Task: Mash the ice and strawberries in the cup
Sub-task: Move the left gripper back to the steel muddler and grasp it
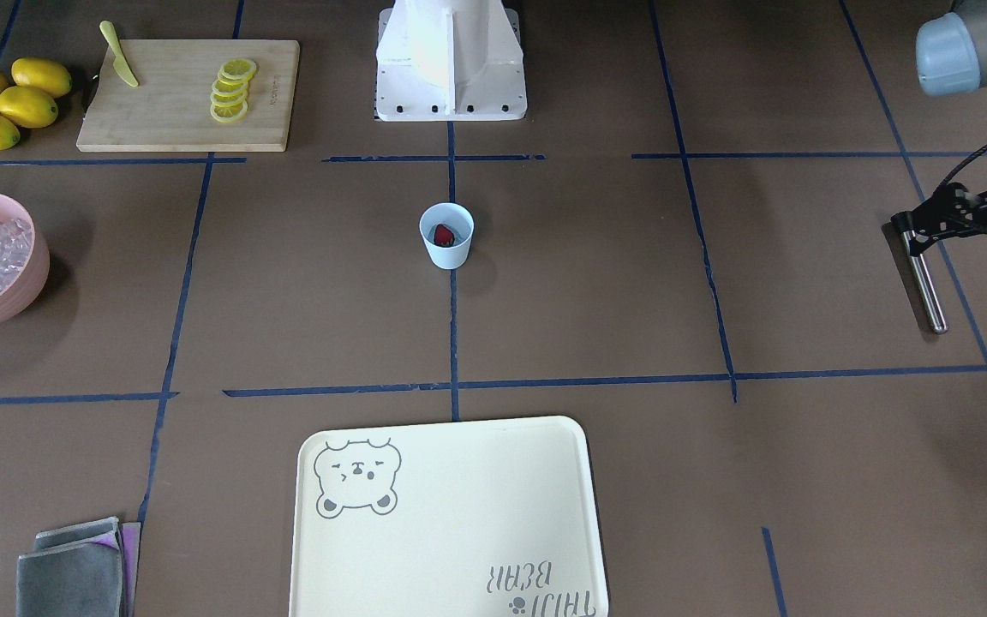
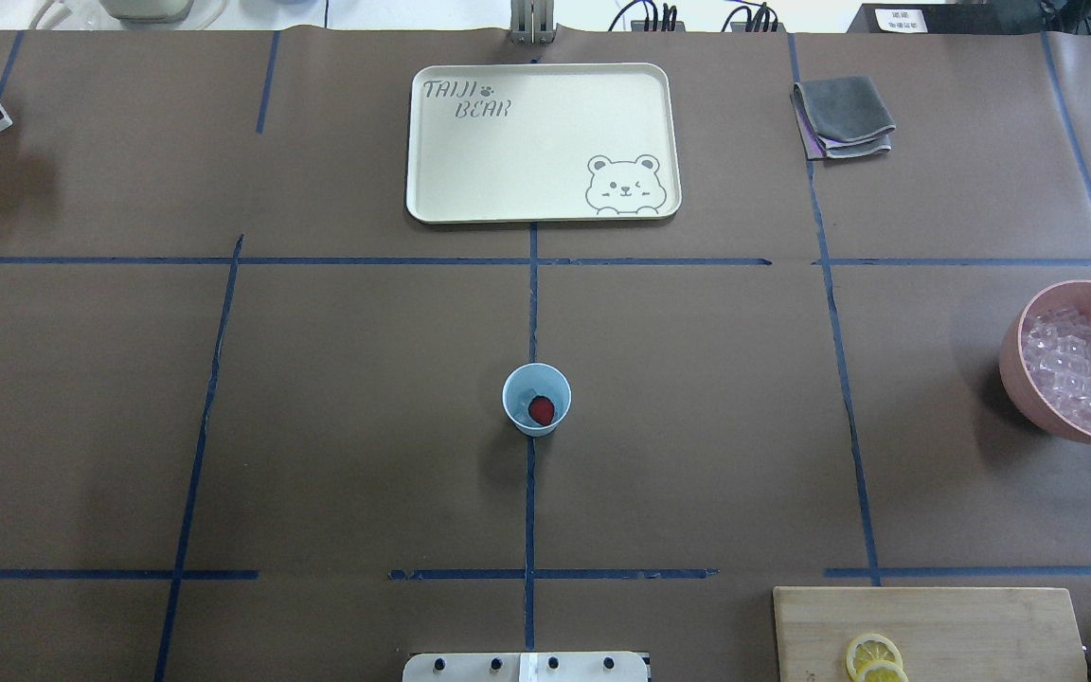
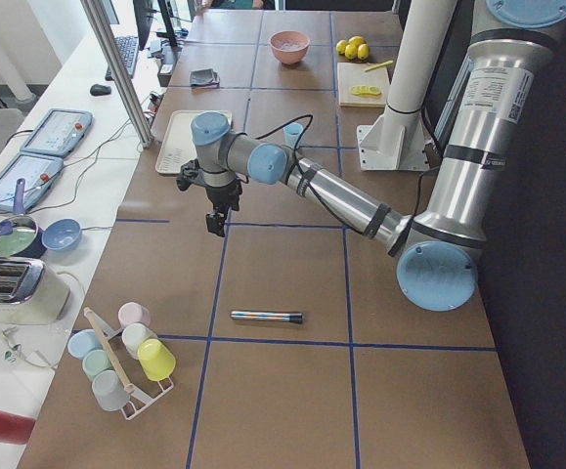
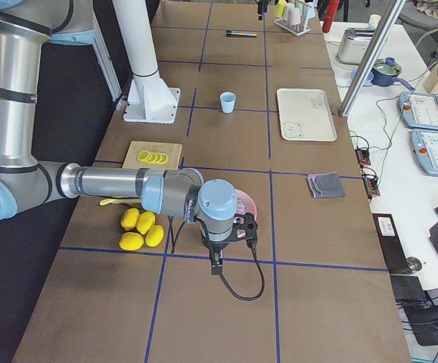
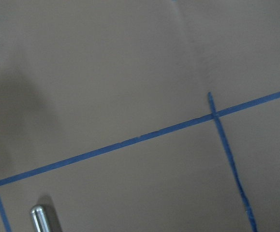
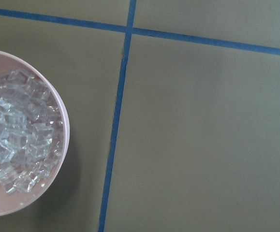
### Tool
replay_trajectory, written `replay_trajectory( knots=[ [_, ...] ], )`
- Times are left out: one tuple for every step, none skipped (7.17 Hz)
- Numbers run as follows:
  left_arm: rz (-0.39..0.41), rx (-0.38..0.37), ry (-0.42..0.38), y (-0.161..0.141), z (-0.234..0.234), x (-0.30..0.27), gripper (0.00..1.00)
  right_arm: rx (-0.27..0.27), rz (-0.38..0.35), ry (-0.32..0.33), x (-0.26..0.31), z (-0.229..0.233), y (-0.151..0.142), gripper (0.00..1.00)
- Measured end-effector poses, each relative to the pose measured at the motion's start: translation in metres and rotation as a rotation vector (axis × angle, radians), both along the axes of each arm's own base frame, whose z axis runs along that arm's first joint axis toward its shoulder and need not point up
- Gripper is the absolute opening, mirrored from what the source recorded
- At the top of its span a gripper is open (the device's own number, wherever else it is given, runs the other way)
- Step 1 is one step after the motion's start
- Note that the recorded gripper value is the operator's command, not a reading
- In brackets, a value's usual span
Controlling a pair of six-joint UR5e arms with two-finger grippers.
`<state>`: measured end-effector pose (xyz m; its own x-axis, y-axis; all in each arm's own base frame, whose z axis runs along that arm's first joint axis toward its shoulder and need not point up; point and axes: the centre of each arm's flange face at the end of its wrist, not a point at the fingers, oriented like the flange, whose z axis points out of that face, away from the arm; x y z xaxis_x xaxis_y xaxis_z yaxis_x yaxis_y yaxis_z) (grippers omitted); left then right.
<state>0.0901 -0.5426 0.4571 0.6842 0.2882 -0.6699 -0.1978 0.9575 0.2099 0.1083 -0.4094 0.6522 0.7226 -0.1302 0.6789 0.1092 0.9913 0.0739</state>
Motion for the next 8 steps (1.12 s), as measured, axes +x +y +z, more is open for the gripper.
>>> replay_trajectory(
  knots=[
    [0.005, -0.016, -0.001, 0.015, 0.028, -0.011, 1.0, 0.001, 0.0, 0.0, 0.002, 0.002, -0.015, 1.0],
    [0.007, -0.019, 0.0, 0.031, 0.054, -0.018, 1.0, -0.002, 0.0, 0.0, 0.003, 0.004, -0.024, 1.0],
    [-0.003, -0.026, 0.001, 0.042, 0.073, -0.022, 1.0, -0.004, 0.001, 0.0, 0.003, 0.005, -0.028, 1.0],
    [-0.025, -0.043, 0.002, 0.046, 0.095, -0.023, 1.0, -0.004, 0.001, -0.001, 0.003, 0.006, -0.029, 1.0],
    [-0.053, -0.05, 0.009, 0.044, 0.125, -0.021, 1.0, -0.004, 0.001, -0.001, 0.003, 0.006, -0.029, 1.0],
    [-0.103, -0.052, 0.025, 0.04, 0.162, -0.019, 1.0, -0.004, 0.001, 0.0, 0.003, 0.006, -0.029, 1.0],
    [-0.157, -0.058, 0.048, 0.039, 0.194, -0.01, 1.0, -0.003, 0.001, 0.0, 0.003, 0.006, -0.029, 1.0],
    [-0.18, -0.066, 0.063, 0.042, 0.214, 0.006, 1.0, -0.003, 0.001, 0.0, 0.003, 0.006, -0.029, 1.0]
  ],
)
